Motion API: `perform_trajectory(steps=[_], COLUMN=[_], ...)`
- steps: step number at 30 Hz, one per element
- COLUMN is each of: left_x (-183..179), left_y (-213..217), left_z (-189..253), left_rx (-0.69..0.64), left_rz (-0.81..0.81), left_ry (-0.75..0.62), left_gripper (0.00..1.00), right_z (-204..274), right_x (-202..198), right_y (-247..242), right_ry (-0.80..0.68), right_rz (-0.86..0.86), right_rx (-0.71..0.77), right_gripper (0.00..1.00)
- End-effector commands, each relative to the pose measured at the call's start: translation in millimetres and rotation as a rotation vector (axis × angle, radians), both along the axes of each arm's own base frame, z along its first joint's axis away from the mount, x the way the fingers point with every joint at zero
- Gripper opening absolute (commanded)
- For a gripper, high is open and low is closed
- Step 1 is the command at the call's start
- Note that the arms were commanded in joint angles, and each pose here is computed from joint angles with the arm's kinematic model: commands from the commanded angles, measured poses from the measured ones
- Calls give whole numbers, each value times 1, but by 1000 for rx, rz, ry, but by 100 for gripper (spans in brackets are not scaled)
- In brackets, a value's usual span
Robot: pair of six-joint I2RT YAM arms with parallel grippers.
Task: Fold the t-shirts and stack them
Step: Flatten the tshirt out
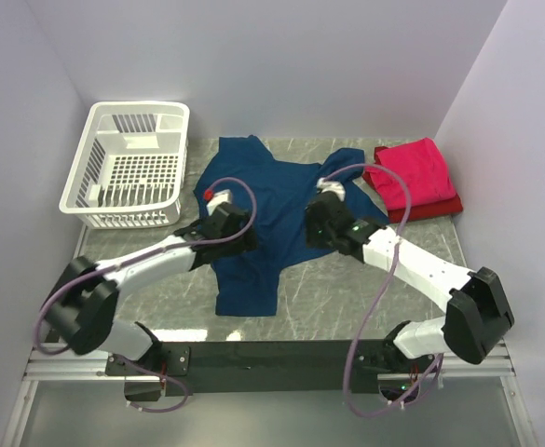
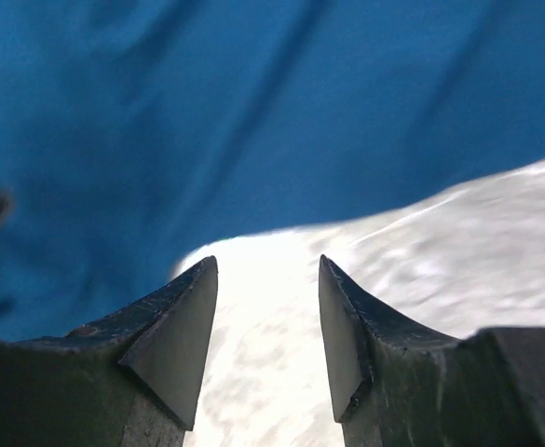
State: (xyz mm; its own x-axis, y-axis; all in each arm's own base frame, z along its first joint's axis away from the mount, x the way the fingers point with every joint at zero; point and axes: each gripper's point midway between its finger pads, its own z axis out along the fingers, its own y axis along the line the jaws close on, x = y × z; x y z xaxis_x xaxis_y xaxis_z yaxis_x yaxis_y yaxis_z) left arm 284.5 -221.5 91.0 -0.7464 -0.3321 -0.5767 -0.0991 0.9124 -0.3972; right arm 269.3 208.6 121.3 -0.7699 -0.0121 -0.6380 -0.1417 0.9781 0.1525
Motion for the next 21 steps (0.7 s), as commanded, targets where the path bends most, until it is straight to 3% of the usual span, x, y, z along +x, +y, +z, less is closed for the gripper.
perform_trajectory(steps=[1, 10, 21], left_x=[32, 49, 31], left_y=[-45, -48, -18], left_z=[24, -27, -79], left_rx=[-54, 51, 45], left_rz=[-85, -84, -53], left_ry=[-118, -53, 66], left_gripper=[84, 88, 88], right_z=[4, -43, -79], right_x=[38, 78, 86], right_y=[-36, -127, -176], right_ry=[-70, 17, 122], right_rz=[-95, -321, -445], right_rx=[12, 9, -72], right_gripper=[54, 52, 51])
